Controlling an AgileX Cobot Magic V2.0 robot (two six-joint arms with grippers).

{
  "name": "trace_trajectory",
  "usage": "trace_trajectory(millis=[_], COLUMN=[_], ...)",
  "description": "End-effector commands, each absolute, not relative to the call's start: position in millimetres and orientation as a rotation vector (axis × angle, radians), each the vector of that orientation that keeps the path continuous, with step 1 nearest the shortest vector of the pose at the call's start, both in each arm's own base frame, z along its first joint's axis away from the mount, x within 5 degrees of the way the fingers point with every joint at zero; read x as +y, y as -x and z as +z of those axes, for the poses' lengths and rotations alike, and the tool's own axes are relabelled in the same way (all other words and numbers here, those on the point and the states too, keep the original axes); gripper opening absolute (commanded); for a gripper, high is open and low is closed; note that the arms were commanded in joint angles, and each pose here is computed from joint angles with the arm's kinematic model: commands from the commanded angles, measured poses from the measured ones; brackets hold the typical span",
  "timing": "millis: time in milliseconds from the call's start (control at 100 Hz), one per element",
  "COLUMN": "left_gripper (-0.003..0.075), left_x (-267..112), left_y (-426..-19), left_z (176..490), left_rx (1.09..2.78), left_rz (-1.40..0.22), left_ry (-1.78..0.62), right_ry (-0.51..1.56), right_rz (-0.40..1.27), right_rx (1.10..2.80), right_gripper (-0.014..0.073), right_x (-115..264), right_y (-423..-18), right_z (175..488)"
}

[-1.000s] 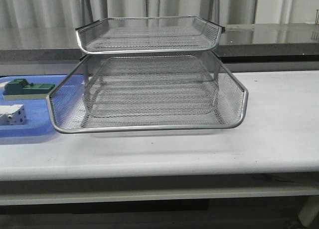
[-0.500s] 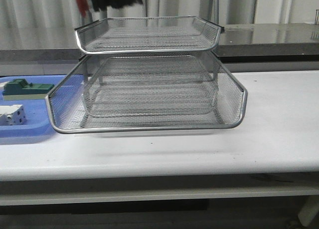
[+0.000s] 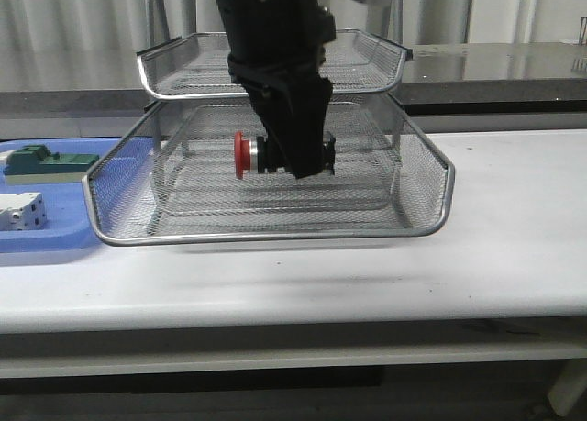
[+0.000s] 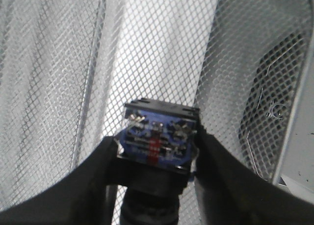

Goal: Place button on rack with both arms
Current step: 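Carry the button over the pulled-out tray and lower it inside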

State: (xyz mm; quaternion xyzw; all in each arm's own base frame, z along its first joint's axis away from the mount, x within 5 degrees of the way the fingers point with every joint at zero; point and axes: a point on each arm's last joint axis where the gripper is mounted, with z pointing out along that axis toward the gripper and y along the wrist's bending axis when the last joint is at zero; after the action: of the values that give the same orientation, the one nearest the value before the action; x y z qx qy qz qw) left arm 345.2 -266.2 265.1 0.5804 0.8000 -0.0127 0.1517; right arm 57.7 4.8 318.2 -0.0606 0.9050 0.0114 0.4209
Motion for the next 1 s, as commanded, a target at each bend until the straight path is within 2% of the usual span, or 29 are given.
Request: trace_trajectory(millis=[0, 100, 170, 290, 410, 510, 590, 800, 990], left_gripper=[-0.002, -0.0008, 0.0043, 0.02, 0.0412, 0.0512, 0.0537, 0.0537, 0.0537], left_x=[-268, -269, -269, -269, -269, -269, -269, -269, -269], left_y=[-343, -344, -345, -345, -345, -345, -345, -345, -345], left_z=[289, 286, 285, 285, 285, 285, 285, 287, 301], left_rx=[2.211, 2.217, 2.218, 2.218, 2.218, 2.217, 2.217, 2.215, 2.213], left_rz=[-0.04, -0.037, -0.034, -0.034, -0.034, -0.034, -0.034, -0.034, -0.043], left_ry=[-1.614, -1.619, -1.621, -1.621, -1.621, -1.62, -1.62, -1.619, -1.604], right_ry=[0.149, 0.149, 0.149, 0.149, 0.149, 0.149, 0.149, 0.149, 0.149], right_rz=[0.023, 0.023, 0.023, 0.023, 0.023, 0.023, 0.023, 0.023, 0.023], right_rx=[2.19, 2.19, 2.19, 2.19, 2.19, 2.19, 2.19, 2.19, 2.19], right_gripper=[-0.0071, -0.0071, -0.0071, -0.0071, -0.0071, -0.0071, -0.0071, -0.0071, -0.0071], right_x=[5, 5, 5, 5, 5, 5, 5, 5, 5], right_y=[-61, -61, -61, -61, -61, -61, -61, -61, -61], right_z=[331, 331, 331, 331, 331, 331, 331, 331, 331])
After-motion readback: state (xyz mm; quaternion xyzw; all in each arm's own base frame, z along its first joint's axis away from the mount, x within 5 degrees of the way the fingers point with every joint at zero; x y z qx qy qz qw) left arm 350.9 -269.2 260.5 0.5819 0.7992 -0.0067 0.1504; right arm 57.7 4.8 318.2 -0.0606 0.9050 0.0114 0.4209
